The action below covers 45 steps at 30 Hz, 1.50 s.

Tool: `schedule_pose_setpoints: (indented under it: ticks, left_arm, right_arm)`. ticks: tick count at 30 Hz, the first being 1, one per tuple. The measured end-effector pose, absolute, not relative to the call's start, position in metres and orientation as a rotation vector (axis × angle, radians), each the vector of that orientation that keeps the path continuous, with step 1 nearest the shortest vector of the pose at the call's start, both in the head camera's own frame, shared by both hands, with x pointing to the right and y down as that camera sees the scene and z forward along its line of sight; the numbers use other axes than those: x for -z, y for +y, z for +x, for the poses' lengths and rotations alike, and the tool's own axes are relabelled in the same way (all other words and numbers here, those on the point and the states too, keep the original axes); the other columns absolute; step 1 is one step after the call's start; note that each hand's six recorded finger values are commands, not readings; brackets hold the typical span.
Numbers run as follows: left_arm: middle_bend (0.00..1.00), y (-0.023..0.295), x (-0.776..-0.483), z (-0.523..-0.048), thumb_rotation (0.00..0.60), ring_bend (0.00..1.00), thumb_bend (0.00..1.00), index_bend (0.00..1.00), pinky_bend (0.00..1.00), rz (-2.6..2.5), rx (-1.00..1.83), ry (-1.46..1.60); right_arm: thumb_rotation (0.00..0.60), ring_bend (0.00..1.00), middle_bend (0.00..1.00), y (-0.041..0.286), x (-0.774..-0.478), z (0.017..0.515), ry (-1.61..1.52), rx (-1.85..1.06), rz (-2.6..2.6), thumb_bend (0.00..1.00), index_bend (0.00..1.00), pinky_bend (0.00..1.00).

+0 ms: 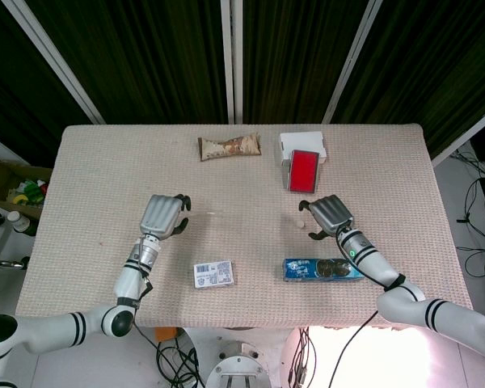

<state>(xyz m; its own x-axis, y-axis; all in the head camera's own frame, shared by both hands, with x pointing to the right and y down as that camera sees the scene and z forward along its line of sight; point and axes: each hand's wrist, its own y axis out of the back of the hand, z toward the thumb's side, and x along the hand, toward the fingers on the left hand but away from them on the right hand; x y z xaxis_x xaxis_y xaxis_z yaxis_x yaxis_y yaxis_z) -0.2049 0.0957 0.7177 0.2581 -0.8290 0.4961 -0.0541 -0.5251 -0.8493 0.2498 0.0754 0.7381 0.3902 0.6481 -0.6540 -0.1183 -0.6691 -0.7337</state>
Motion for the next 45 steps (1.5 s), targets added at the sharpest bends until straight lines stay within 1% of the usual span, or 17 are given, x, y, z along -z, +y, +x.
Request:
schedule_pose_setpoints:
  ticks: [4,7,23,28,39,45]
  left_arm:
    - [0.63,0.096,-0.718,-0.204,0.600,0.86,0.48,0.68,1.00,-1.798,1.337,0.807]
    - [0.63,0.096,-0.718,-0.205,0.600,0.86,0.48,0.68,1.00,-1.797,1.338,0.808]
    - [0.63,0.097,-0.717,-0.208,0.600,0.86,0.48,0.68,1.00,-1.797,1.345,0.812]
    - [0.63,0.097,-0.717,-0.209,0.600,0.86,0.48,0.68,1.00,-1.797,1.348,0.811]
    - [0.63,0.098,-0.717,-0.209,0.600,0.86,0.48,0.68,1.00,-1.796,1.349,0.810]
    - [0.63,0.098,-0.717,-0.210,0.600,0.86,0.48,0.68,1.00,-1.793,1.352,0.809]
  right_arm:
    - [0.600,0.86,0.84,0.076,-0.742,0.247,-0.458,-1.345,-1.929,0.17,0.41,0.96]
    - [0.600,0.87,0.84,0.077,-0.745,0.245,-0.457,-1.343,-1.931,0.18,0.43,0.97]
    - [0.600,0.89,0.85,0.079,-0.756,0.238,-0.447,-1.342,-1.949,0.25,0.49,0.99]
    - [0.600,0.89,0.85,0.080,-0.757,0.239,-0.447,-1.349,-1.950,0.29,0.50,0.99]
    - [0.600,0.89,0.85,0.078,-0.757,0.240,-0.454,-1.350,-1.946,0.33,0.52,0.99]
    - [0.600,0.90,0.86,0.077,-0.759,0.239,-0.458,-1.354,-1.945,0.39,0.60,1.00]
